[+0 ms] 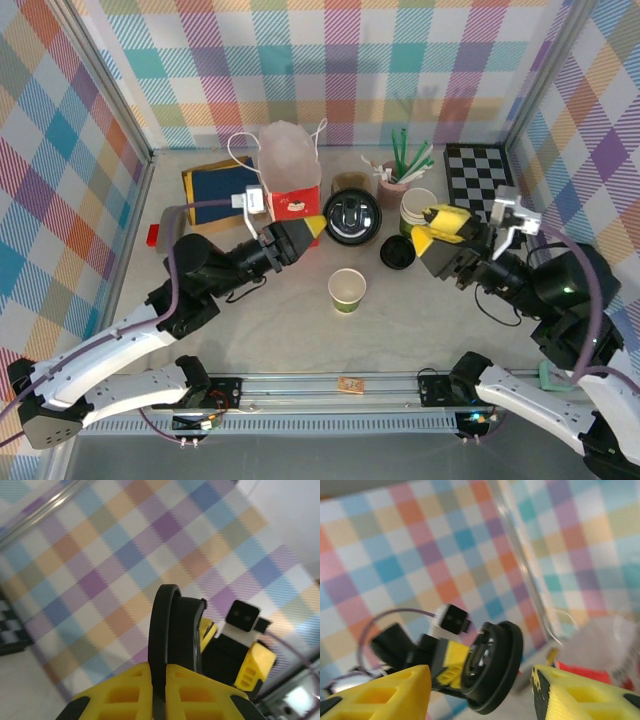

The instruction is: Pack the takeout coffee

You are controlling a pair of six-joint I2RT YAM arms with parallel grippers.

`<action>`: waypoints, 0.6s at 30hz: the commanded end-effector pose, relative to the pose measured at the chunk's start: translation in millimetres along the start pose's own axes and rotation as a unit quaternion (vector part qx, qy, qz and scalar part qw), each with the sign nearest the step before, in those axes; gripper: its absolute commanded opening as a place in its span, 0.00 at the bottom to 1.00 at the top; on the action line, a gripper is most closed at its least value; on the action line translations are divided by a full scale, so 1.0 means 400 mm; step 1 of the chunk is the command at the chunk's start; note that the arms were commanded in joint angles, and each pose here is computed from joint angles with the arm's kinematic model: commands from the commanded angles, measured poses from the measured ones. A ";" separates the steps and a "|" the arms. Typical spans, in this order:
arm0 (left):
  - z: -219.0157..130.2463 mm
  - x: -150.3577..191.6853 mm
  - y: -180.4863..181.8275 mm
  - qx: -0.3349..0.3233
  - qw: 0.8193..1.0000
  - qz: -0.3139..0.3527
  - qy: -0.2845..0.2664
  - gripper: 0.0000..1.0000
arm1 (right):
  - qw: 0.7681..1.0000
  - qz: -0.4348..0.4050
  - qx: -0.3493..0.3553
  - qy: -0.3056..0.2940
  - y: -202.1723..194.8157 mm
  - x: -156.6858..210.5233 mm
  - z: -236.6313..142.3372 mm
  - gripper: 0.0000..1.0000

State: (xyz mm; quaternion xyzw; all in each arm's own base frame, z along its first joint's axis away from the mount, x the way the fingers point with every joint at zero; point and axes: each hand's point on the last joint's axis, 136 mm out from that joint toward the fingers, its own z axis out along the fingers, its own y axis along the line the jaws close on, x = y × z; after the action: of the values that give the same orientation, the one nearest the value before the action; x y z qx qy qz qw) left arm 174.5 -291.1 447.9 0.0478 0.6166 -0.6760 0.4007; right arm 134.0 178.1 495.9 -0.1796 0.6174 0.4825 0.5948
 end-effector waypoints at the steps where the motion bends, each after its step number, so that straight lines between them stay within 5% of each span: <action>1: -0.003 0.049 0.123 -0.077 0.997 -0.004 0.023 0.11 | 0.993 -0.014 0.101 0.064 -0.107 0.095 -0.007 0.55; 18: -0.089 0.248 0.512 -0.239 0.964 -0.090 0.072 0.09 | 0.986 -0.016 0.138 0.088 -0.156 0.156 -0.024 0.52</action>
State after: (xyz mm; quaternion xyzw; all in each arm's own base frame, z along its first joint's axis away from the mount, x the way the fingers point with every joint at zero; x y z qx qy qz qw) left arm 209.0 -293.8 223.7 -0.0377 0.7961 -0.5298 0.2900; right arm 161.0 163.3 417.9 -0.1472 0.7230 0.3742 0.5617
